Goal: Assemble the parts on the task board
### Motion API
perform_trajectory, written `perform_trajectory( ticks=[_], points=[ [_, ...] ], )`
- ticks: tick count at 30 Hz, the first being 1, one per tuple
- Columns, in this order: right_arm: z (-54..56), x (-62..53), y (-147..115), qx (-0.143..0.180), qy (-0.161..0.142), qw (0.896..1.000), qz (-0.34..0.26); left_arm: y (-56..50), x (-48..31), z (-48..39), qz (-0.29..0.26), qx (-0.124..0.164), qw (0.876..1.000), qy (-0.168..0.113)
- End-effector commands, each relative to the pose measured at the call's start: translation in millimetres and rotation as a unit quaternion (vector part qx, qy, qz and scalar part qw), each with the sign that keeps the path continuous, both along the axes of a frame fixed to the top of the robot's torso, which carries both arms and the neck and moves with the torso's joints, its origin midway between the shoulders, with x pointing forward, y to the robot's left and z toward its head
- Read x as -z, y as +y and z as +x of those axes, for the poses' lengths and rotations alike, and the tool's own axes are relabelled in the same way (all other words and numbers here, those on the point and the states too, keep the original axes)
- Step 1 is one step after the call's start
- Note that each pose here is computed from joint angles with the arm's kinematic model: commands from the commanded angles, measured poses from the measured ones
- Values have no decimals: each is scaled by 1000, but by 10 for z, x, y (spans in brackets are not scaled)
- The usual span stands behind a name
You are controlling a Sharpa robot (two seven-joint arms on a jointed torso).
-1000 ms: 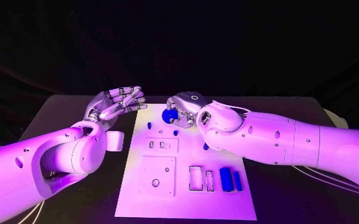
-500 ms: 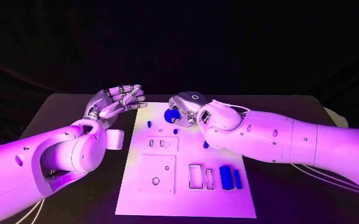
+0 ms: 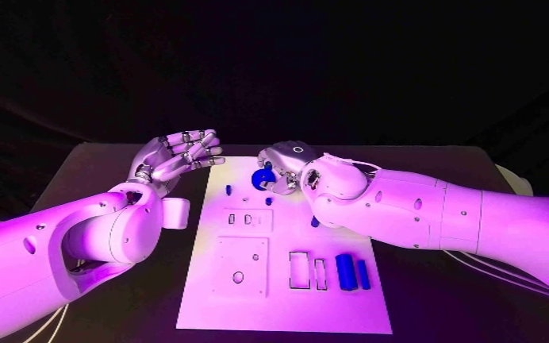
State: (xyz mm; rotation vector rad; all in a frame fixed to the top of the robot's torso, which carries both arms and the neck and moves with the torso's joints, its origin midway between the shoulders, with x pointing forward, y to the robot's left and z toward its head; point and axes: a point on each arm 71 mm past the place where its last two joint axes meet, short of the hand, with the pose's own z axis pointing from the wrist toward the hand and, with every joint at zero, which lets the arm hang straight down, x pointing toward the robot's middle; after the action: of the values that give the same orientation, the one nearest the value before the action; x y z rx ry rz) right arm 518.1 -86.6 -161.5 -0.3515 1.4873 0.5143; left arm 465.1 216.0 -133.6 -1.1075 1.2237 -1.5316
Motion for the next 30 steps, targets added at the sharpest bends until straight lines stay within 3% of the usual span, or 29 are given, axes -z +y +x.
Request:
perform_trajectory(
  ticks=[1,30],
  points=[
    [9,28,-6,5,9,1000,-17,-18,-17,-3,-5,8,1000,-4],
    [19,83,-171,22,44,999,-21,9,-17,-3,-3,3,1000,-4]
  ],
)
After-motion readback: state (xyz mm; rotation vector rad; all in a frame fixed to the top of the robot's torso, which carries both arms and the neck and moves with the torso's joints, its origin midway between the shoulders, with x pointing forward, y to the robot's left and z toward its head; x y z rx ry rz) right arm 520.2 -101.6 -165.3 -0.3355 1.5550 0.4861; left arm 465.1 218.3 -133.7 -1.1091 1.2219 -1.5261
